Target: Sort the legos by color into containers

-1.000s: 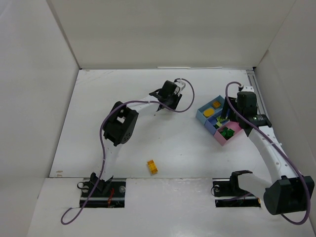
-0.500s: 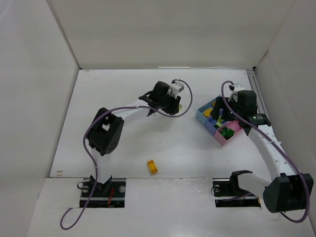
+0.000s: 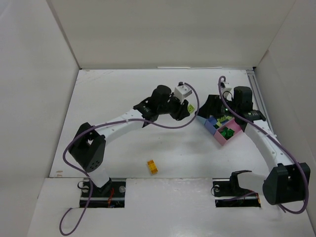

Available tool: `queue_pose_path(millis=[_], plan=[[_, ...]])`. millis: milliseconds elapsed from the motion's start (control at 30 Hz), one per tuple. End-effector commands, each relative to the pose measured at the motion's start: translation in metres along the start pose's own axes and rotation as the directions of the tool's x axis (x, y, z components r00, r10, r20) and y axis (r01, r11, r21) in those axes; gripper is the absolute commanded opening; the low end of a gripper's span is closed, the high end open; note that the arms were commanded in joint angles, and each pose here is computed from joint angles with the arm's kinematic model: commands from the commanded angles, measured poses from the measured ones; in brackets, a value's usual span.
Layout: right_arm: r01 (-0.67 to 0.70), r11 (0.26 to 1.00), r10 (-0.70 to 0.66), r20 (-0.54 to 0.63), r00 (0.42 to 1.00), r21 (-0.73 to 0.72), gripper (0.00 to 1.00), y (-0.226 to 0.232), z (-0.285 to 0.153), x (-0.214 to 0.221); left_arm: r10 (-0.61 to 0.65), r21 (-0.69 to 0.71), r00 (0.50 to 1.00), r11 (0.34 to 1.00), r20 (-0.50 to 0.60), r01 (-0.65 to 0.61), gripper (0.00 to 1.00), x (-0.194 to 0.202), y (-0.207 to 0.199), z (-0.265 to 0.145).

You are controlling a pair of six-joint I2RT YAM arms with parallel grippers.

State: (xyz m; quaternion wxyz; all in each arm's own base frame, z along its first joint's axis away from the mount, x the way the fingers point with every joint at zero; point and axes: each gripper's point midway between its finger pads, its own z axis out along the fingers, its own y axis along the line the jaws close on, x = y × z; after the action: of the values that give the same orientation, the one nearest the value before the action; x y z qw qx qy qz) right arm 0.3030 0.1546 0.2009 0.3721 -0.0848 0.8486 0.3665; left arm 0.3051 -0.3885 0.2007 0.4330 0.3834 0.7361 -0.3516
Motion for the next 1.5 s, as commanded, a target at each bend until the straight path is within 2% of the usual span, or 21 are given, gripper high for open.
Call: queue_pose_path(millis=[0, 433, 500, 567, 667, 700, 833, 900, 1000, 1133, 1167, 1300, 1367, 1433, 1467], plan=[[0.073, 0.993, -0.061, 0.124, 0.99, -0.092, 0.85, 0.034, -0.012, -0.04, 0.033, -0.01, 0.998, 0.999, 0.058, -0.033, 0.2, -0.02, -0.009, -0.013], [0.036, 0.992, -0.022, 0.114, 0.993, -0.121, 0.85, 0.041, 0.001, -0.038, 0.089, -0.017, 0.992, 0.996, 0.094, -0.087, 0.2, -0.035, -0.034, -0.018], [0.035, 0.993, -0.02, 0.132, 0.991, -0.11, 0.82, 0.043, 0.001, -0.044, 0.101, -0.01, 0.991, 0.995, 0.092, -0.101, 0.21, -0.036, -0.039, -0.018], [0.014, 0.993, 0.001, 0.13, 0.992, -0.113, 0.77, 0.043, 0.004, -0.045, 0.104, -0.01, 0.989, 0.995, 0.101, -0.103, 0.21, -0.041, -0.039, -0.019], [0.014, 0.992, 0.001, 0.12, 0.993, -0.129, 0.64, 0.048, 0.008, -0.042, 0.104, -0.019, 0.989, 0.995, 0.101, -0.103, 0.21, -0.041, -0.038, -0.019], [0.015, 0.99, 0.001, 0.116, 0.993, -0.137, 0.57, 0.049, 0.008, -0.042, 0.106, -0.019, 0.988, 0.994, 0.11, -0.105, 0.21, -0.043, -0.038, -0.019], [0.008, 0.988, 0.009, 0.106, 0.994, -0.157, 0.5, 0.053, 0.007, -0.04, 0.114, -0.046, 0.985, 0.993, 0.13, -0.109, 0.21, -0.051, -0.037, -0.019], [0.002, 0.988, 0.014, 0.099, 0.995, -0.155, 0.5, 0.051, 0.01, -0.039, 0.117, -0.047, 0.984, 0.993, 0.131, -0.111, 0.21, -0.052, -0.039, -0.016], [-0.001, 0.986, 0.015, 0.081, 0.997, -0.166, 0.39, 0.053, 0.013, -0.035, 0.12, -0.047, 0.983, 0.992, 0.143, -0.114, 0.21, -0.057, -0.039, -0.014], [-0.001, 0.984, 0.014, 0.077, 0.997, -0.176, 0.31, 0.054, 0.014, -0.036, 0.122, -0.056, 0.981, 0.992, 0.153, -0.115, 0.22, -0.061, -0.038, -0.012], [-0.001, 0.984, 0.014, 0.077, 0.997, -0.176, 0.24, 0.054, 0.014, -0.036, 0.122, -0.056, 0.981, 0.992, 0.153, -0.115, 0.22, -0.061, -0.038, -0.012], [-0.01, 0.986, 0.024, 0.079, 0.997, -0.169, 0.0, 0.053, 0.014, -0.037, 0.124, -0.074, 0.979, 0.991, 0.162, -0.113, 0.34, -0.064, -0.035, -0.012], [-0.006, 0.986, 0.022, 0.093, 0.995, -0.165, 0.0, 0.053, 0.01, -0.04, 0.113, -0.073, 0.98, 0.992, 0.163, -0.103, 0.53, -0.063, -0.035, -0.012], [-0.004, 0.988, 0.022, 0.112, 0.993, -0.152, 0.0, 0.05, 0.007, -0.044, 0.113, -0.073, 0.98, 0.992, 0.163, -0.103, 0.62, -0.063, -0.035, -0.012], [-0.001, 0.991, 0.018, 0.124, 0.992, -0.134, 0.0, 0.044, 0.006, -0.047, 0.113, -0.073, 0.98, 0.992, 0.163, -0.103, 0.72, -0.063, -0.035, -0.012]])
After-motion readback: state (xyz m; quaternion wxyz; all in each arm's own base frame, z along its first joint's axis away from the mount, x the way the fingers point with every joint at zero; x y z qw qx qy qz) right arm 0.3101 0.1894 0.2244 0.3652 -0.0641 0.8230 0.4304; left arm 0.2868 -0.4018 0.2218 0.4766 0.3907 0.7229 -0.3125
